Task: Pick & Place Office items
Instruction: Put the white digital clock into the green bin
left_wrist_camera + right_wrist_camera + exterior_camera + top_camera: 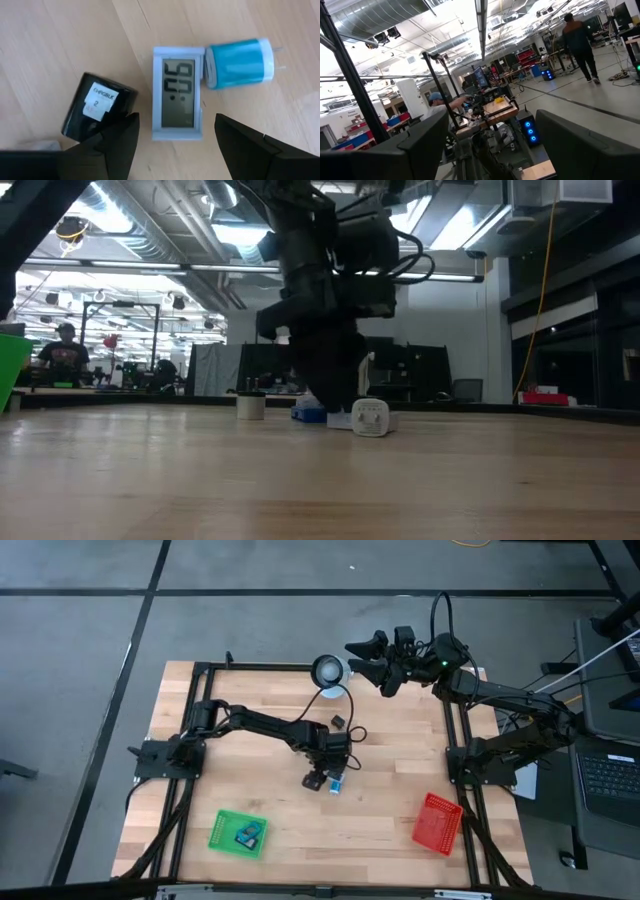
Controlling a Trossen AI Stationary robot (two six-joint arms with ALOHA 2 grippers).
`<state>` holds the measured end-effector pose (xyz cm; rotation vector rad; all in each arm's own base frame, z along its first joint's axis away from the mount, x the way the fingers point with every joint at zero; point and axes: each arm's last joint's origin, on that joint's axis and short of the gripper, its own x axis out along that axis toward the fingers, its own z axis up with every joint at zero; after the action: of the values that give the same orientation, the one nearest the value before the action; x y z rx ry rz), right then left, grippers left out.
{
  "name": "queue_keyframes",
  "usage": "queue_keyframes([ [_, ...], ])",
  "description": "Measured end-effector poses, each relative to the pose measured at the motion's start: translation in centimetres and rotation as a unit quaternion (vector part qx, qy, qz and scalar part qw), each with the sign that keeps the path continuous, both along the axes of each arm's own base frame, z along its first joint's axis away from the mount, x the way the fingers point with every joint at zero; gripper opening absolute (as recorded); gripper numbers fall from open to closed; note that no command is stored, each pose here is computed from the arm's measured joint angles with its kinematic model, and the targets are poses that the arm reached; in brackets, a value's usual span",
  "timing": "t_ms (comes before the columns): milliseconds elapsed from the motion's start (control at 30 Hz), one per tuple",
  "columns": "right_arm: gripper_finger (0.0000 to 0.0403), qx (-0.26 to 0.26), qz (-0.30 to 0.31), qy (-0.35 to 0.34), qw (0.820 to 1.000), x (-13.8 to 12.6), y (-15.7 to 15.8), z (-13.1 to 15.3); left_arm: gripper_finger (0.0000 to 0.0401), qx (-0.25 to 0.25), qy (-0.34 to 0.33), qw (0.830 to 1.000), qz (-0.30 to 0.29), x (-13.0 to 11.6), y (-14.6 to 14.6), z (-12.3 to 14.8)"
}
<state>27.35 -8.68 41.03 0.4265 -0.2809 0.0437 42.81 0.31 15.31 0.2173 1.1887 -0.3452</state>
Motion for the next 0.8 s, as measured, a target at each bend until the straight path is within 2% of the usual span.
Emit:
queue_keyframes([
  [233, 0.0306, -0.004, -0.001, 0.000, 1.000, 0.0, 0.0, 0.0, 0.0253, -0.003, -0.001, 1.000, 0.008, 0.1, -0.1, -0.1],
  [600, 0.0307, -0.005, -0.004, 0.002, 1.000, 0.0, -0.1, 0.0, 0.0252, -0.018, 0.028, 0.998, 0.059, 0.5, -0.1, -2.3],
  [700, 0.0307, -0.004, -0.005, 0.003, 1.000, 0.0, -0.1, -0.1, 0.0237, -0.021, 0.029, 0.997, 0.075, 0.5, -0.1, -2.4],
  [800, 0.0307, -0.004, -0.007, 0.003, 1.000, 0.0, -0.2, -0.1, 0.0198, -0.026, 0.033, 0.994, 0.099, 0.5, -0.1, -2.5],
])
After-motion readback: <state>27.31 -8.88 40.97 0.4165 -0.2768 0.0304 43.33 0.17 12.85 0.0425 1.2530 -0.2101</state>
